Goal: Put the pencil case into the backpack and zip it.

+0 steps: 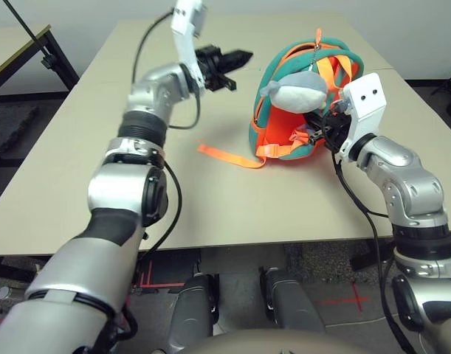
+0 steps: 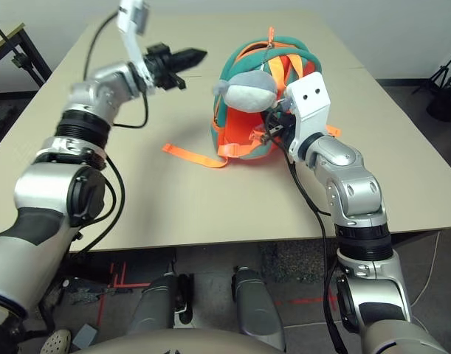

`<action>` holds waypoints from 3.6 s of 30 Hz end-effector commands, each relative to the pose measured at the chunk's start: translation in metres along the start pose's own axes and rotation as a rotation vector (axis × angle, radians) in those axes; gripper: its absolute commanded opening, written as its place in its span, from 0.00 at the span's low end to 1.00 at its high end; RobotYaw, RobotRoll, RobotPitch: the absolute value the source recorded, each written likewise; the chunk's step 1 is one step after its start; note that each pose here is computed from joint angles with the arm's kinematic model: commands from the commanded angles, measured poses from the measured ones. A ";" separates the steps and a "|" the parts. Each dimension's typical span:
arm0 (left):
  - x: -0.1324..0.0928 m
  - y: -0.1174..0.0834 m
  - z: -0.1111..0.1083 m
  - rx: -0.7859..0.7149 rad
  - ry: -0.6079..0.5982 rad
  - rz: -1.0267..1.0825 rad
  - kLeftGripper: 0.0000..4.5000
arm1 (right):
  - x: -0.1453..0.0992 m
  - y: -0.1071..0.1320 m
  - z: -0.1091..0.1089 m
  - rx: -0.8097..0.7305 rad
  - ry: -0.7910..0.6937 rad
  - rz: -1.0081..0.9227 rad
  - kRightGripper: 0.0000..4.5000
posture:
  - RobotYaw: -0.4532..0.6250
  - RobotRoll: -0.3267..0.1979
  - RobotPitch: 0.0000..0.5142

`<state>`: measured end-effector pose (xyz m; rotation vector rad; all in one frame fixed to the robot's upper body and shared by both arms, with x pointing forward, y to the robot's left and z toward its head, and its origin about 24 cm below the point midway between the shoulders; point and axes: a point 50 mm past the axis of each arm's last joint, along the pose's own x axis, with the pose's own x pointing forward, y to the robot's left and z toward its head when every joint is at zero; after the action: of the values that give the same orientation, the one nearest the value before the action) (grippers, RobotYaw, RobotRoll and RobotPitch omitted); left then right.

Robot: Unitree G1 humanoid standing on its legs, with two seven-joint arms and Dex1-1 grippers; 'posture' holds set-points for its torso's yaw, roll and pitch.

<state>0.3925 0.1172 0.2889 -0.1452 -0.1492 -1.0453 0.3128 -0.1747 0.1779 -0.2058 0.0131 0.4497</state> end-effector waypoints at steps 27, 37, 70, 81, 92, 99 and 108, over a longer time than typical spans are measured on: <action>0.022 -0.060 -0.030 0.210 0.335 -0.320 1.00 | 0.003 0.004 -0.009 0.009 0.044 0.009 0.04 | 0.18 0.62 0.16; 0.035 -0.055 -0.057 0.208 0.355 -0.262 1.00 | 0.003 0.004 -0.008 0.013 0.043 0.009 0.04 | 0.17 0.62 0.18; -0.042 -0.014 -0.021 0.198 0.392 -0.076 0.04 | 0.009 0.004 -0.010 0.010 0.043 0.027 0.04 | 0.20 0.62 0.18; -0.084 0.000 -0.088 0.000 0.623 -0.045 0.04 | 0.013 0.004 -0.009 0.007 0.039 0.031 0.04 | 0.21 0.62 0.18; -0.082 -0.001 -0.151 -0.055 0.795 -0.080 0.04 | 0.013 0.002 -0.008 -0.002 0.041 0.032 0.04 | 0.20 0.62 0.18; -0.070 -0.005 -0.175 -0.079 0.795 -0.097 0.04 | 0.013 0.002 -0.008 -0.005 0.043 0.031 0.04 | 0.20 0.62 0.17; -0.060 -0.002 -0.142 -0.085 0.634 -0.085 0.27 | 0.007 0.000 -0.006 0.087 0.039 0.052 0.12 | 0.19 0.62 0.16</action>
<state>0.3683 0.1385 0.1261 0.1309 0.5014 -1.1297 0.3213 -0.1729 0.1775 -0.1668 0.0332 0.4768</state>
